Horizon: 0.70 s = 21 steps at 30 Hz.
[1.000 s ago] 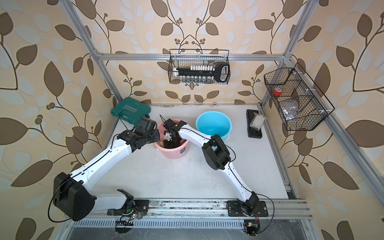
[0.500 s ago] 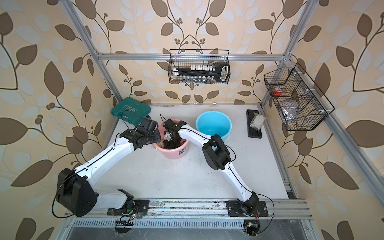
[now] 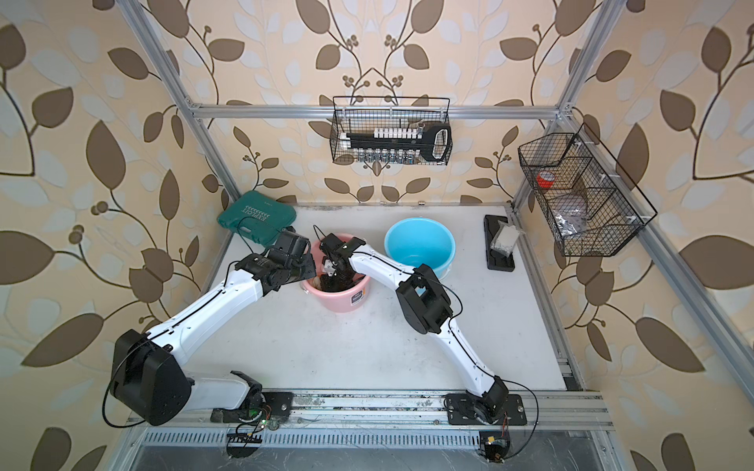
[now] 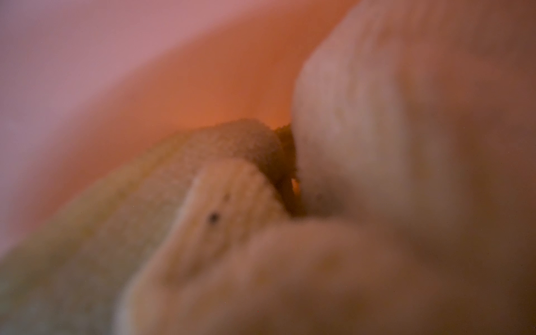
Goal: Wipe the inside of the bucket with a cloth
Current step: Wipe the dirt from the inside of the bucket.
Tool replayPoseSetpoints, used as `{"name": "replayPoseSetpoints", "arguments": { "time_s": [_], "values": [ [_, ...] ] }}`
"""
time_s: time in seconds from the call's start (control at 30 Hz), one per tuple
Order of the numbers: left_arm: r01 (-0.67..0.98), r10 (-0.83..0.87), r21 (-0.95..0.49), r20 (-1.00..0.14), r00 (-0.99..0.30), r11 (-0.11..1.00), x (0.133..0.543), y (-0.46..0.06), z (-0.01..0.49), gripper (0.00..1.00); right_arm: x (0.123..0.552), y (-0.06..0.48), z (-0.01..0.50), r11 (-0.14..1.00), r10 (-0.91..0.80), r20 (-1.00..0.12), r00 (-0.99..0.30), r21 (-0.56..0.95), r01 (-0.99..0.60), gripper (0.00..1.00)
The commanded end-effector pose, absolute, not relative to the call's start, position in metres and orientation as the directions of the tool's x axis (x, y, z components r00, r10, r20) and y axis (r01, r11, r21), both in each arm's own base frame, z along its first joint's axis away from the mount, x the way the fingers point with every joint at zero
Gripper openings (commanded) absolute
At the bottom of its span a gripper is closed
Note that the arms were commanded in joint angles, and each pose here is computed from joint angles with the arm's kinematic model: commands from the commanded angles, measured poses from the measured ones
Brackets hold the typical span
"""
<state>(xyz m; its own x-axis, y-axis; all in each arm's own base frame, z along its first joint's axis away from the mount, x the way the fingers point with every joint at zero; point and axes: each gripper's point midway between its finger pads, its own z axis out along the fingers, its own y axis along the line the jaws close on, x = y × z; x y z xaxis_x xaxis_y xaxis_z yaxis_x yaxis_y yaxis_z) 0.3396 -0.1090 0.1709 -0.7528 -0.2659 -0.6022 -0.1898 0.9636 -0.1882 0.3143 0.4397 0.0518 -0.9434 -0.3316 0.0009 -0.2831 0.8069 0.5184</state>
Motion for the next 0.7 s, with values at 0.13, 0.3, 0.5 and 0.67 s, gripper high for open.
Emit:
{"name": "replayPoseSetpoints", "arguments": {
  "time_s": [0.13, 0.3, 0.5, 0.67],
  "values": [
    [-0.023, -0.155, -0.241, -0.547, -0.823, 0.970, 0.317, -0.140, 0.154, 0.00, 0.283, 0.533, 0.124, 0.496, -0.394, -0.147, -0.907, 0.797, -0.344, 0.00],
    [-0.027, -0.165, -0.246, -0.561, -0.811, 0.969, 0.318, -0.140, 0.151, 0.00, 0.270, 0.538, 0.162, 0.383, -0.395, -0.184, -0.900, 0.857, -0.344, 0.00],
    [-0.022, -0.160, -0.231, -0.596, -0.787, 0.973, 0.324, -0.137, 0.157, 0.00, 0.274, 0.516, 0.179, 0.401, -0.387, -0.233, -0.892, 0.829, -0.390, 0.00],
    [0.022, -0.151, -0.257, -0.632, -0.761, 0.966, 0.333, -0.147, 0.168, 0.00, 0.307, 0.499, 0.190, 0.479, -0.318, -0.291, -0.902, 0.772, -0.418, 0.00]
  ]
}}
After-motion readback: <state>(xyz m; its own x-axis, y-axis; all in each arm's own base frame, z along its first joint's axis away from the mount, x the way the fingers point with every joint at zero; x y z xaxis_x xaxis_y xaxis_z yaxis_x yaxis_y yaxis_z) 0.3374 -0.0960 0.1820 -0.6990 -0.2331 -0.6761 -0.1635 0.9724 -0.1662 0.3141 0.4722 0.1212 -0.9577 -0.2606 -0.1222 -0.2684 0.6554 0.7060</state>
